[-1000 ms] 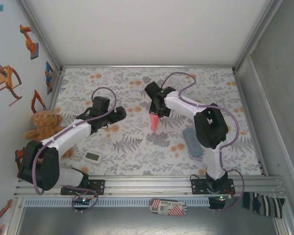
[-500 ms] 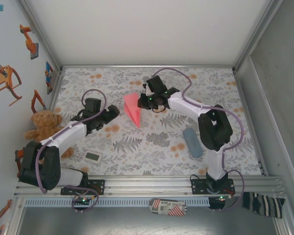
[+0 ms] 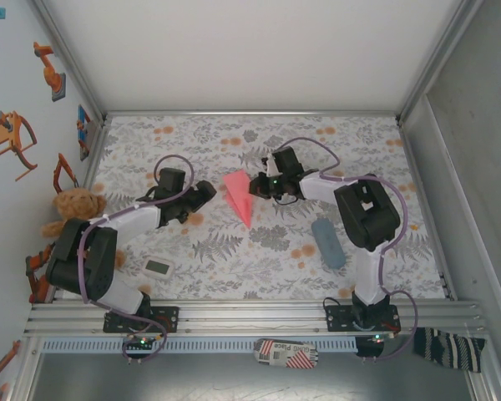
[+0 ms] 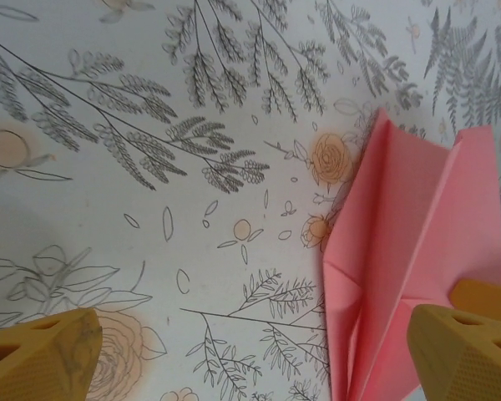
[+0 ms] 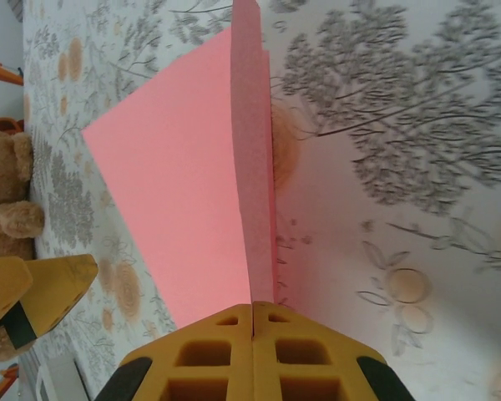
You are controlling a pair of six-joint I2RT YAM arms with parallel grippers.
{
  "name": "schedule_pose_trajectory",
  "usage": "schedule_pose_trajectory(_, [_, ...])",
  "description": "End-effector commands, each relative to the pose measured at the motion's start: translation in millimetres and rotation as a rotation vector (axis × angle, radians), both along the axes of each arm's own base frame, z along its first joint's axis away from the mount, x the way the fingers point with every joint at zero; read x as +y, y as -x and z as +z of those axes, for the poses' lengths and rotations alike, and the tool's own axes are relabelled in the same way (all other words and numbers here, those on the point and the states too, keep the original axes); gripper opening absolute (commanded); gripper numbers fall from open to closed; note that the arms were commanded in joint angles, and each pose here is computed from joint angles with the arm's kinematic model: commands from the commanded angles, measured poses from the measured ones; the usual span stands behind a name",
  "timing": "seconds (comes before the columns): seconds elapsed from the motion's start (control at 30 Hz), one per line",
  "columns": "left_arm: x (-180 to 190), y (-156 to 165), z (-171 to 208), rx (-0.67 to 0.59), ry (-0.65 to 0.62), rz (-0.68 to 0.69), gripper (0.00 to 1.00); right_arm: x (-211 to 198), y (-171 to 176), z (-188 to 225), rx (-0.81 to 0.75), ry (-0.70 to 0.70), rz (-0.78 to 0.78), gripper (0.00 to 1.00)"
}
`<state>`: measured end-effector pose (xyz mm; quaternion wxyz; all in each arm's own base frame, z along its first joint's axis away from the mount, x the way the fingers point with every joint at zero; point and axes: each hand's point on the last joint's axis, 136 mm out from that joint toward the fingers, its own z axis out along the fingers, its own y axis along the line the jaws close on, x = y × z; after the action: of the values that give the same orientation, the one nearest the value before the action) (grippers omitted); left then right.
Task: Fold a paper plane with a square sheet of paper (pick it up from the middle)
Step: Turn over a paper plane at the center of the table.
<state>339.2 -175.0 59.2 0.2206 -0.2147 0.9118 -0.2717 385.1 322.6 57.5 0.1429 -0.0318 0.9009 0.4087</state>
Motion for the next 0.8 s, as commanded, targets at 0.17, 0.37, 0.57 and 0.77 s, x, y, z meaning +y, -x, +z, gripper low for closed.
schedule_pose_trajectory(0.17, [-49.1, -18.0, 6.9, -0.032, 0.112, -0.091, 0.80, -16.7, -11.5, -11.5, 0.000, -0.024, -0.049, 0.00])
schedule_pose_trajectory(0.37, [-82.9, -28.1, 3.7, -0.010, 0.192, -0.175, 0.61, -25.8, -11.9, -22.7, 0.013, -0.007, -0.079, 0.00])
schedule_pose_trajectory(0.57, [-98.7, -36.9, -3.1, 0.007, 0.236, -0.203, 0.49, -32.1, -9.9, -29.9, 0.028, -0.003, -0.096, 0.00])
schedule_pose_trajectory(0.77, [-103.1, -37.1, -12.9, 0.035, 0.239, -0.207, 0.47, -38.4, -9.4, -24.4, 0.018, -0.007, -0.111, 0.05])
